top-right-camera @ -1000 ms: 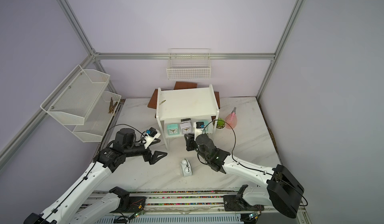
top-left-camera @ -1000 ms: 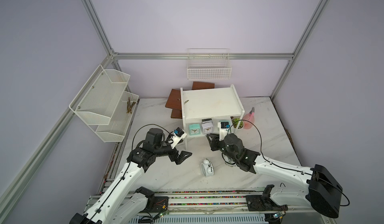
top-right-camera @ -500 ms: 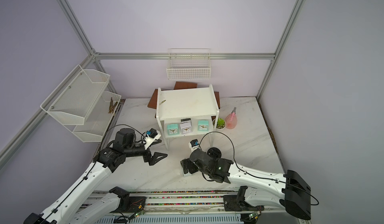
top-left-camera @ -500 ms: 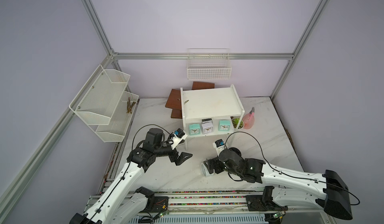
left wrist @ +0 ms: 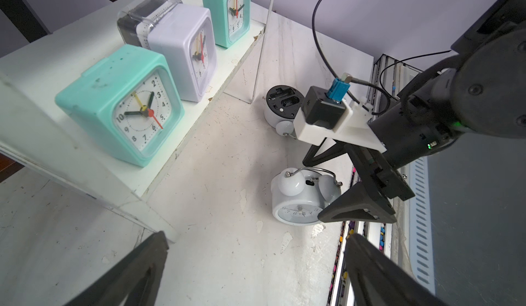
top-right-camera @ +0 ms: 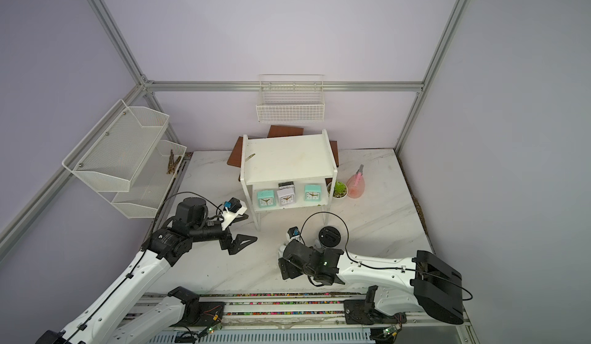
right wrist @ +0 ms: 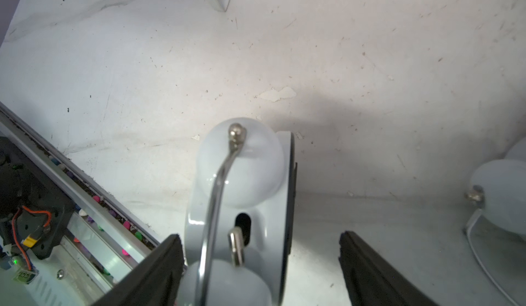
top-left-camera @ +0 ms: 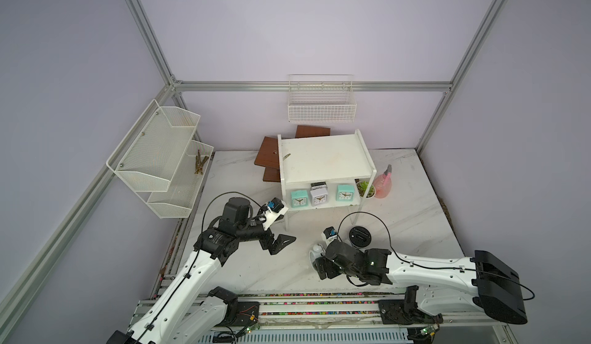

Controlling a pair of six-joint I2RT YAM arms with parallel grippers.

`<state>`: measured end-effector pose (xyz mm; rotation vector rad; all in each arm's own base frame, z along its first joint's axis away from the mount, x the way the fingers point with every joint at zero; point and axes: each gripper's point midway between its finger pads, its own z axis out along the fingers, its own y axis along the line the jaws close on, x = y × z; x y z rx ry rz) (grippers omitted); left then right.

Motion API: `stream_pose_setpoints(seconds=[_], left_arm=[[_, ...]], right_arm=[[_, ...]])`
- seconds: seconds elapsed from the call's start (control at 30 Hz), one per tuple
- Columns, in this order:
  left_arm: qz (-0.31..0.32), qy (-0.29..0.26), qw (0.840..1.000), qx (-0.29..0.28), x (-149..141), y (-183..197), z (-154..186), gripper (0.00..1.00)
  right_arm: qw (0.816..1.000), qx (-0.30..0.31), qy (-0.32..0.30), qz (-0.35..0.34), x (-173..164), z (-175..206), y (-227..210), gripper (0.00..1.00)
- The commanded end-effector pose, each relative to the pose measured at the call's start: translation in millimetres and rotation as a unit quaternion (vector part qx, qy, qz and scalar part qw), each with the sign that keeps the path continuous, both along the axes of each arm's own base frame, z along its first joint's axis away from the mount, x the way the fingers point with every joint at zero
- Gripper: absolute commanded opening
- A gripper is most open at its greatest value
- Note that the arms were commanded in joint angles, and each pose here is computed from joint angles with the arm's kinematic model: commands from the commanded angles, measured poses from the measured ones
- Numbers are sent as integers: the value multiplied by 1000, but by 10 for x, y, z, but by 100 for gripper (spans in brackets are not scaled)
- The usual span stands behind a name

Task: Place the alarm clocks on the shelf by style
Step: Pick up the alarm from the center of the board.

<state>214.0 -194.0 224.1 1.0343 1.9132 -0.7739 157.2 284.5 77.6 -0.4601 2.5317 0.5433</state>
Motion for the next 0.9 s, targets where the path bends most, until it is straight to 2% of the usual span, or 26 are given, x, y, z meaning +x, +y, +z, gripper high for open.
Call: stream_pose_setpoints(seconds=[0.0,0.17,0.23,0.27,0.4,0.63,0.73,0.87], left_arm=[[-7,-11,1000,-1,-18,6,-8,100],[-8,-10,1000,-1,-17,1,-12,100],[-9,-10,1000,-2,-16,0,-7,100],[-9,-10,1000,-2,-14,-3,-2,100],[-16,-10,1000,-5,-26,-15,6,100],[-74,-12,997,-14,-182,-92,-21,100],[-119,-11,993,-25,-308,-148,-51,100],[-177,-11,983,-51,-468,-219,-64,100]], right_arm=[[1000,2,-15,-9,57,32,75,84],[1000,-17,-22,-11,70,0,91,74],[999,-24,-26,-14,79,14,80,68],[999,-24,-28,-13,79,29,81,59],[999,-23,-37,-1,69,102,78,49],[997,-1,-74,36,41,502,35,44],[991,29,-90,92,-57,711,119,43],[973,99,-107,180,-274,1023,302,43]])
